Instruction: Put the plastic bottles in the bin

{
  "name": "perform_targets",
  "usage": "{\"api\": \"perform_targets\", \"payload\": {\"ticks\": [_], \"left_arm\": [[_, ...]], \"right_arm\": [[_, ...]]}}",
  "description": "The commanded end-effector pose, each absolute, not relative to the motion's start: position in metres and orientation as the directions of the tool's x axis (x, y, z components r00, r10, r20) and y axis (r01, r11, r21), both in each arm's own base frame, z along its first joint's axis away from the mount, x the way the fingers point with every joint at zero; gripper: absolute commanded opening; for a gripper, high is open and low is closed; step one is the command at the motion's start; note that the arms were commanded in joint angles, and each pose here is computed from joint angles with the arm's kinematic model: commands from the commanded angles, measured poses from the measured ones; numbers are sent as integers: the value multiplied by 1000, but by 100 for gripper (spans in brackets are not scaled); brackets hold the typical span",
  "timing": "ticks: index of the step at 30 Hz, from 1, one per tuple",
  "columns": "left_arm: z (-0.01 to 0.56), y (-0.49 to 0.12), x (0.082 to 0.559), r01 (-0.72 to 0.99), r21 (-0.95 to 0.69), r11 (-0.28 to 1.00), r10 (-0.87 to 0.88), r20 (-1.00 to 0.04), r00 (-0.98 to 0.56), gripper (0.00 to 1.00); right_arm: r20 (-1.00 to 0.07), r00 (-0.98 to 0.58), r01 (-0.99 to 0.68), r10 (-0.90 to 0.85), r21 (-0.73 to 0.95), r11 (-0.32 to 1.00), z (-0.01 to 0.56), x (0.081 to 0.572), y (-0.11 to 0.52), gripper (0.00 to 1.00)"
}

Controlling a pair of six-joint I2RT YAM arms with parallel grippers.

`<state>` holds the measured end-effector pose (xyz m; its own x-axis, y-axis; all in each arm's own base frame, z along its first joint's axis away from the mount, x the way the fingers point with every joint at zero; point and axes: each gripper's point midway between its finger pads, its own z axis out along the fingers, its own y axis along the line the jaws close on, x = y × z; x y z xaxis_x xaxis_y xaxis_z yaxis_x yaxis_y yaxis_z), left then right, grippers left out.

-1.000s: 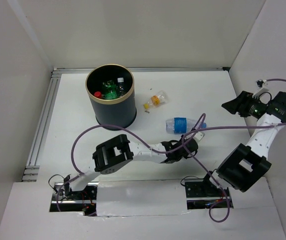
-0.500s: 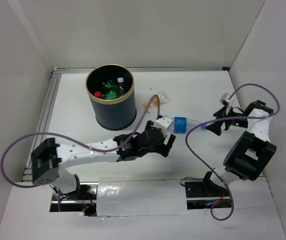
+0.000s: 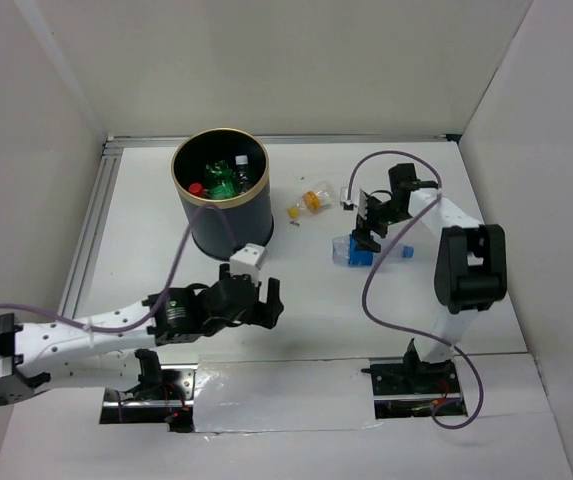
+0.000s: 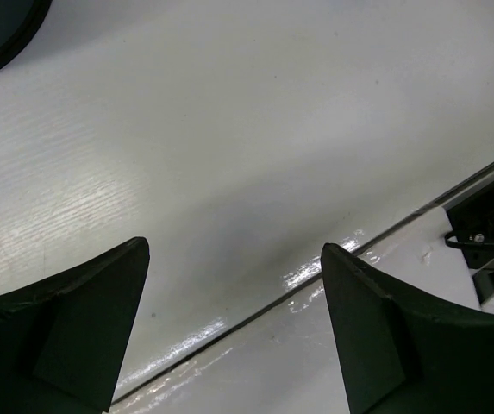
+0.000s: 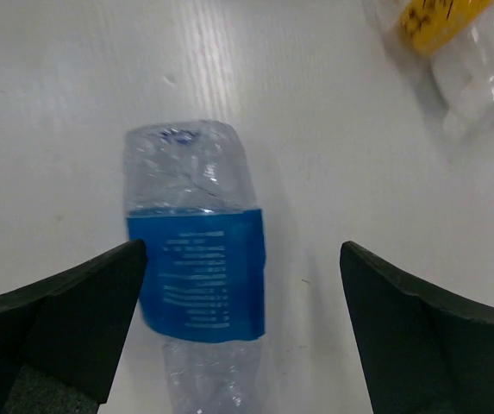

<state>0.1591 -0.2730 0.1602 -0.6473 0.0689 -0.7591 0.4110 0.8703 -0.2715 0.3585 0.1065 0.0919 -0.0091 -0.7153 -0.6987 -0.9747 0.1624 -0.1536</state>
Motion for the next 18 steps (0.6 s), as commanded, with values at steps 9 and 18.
{"api": "perform_targets", "payload": {"ticks": [9,18], "left_arm": [[181,-205,149,256,-390,884,-156,-763,-627,94],[166,-201,149,232,-395,889,-170,-754,-634,96]], "right_arm": [[-493,-99,-974,-864,-128,185,24,372,70,76],[-755,27,-984,-655,-134,114,177,370,126,0]]}}
